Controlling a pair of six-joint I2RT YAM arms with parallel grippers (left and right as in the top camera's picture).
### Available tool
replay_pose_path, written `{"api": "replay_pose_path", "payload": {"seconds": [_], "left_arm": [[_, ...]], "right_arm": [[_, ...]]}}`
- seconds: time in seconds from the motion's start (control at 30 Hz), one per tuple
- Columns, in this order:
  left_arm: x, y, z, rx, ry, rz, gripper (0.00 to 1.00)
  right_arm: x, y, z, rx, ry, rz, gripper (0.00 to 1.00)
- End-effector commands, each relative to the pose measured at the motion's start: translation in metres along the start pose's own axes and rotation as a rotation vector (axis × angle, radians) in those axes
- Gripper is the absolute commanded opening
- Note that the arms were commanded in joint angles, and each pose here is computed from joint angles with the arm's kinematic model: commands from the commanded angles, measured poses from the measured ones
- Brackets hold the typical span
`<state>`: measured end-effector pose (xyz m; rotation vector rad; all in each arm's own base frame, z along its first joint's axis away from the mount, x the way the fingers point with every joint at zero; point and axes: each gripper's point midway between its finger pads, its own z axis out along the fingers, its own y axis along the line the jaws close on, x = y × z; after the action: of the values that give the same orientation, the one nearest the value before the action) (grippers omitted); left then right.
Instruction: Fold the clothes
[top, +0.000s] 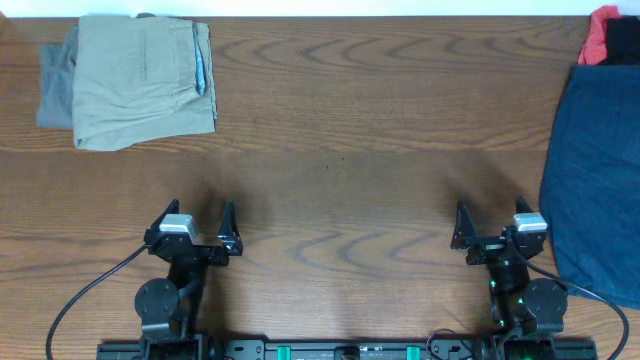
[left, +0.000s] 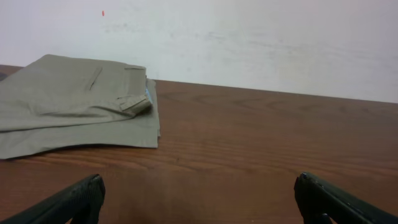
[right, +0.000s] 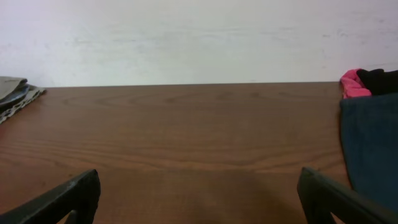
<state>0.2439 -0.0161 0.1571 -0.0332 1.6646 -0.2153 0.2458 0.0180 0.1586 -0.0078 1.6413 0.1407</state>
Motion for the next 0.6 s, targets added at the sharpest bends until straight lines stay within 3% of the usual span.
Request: {"api": "replay_pose_path", "payload": {"seconds": [0.0, 0.43, 0.57], "left_arm": [[0.0164, -0.0001, 0.0012, 0.007, 0.049, -0.006, 0.98], [0.0164, -0.0001, 0.0012, 0.007, 0.049, -0.006, 0.98], [0.0164, -0.0001, 0.0012, 0.007, 0.049, -0.006, 0.98]], "right_arm": [[0.0009, -0.0001, -0.0001, 0.003, 0.001, -0.017, 0.99], [0.0008, 0.0004, -0.0001, 0.000, 0.001, -0.016, 0.99], [0.0008, 0.0039, -0.0002, -0.020, 0.003, 0.121, 0.99]]}}
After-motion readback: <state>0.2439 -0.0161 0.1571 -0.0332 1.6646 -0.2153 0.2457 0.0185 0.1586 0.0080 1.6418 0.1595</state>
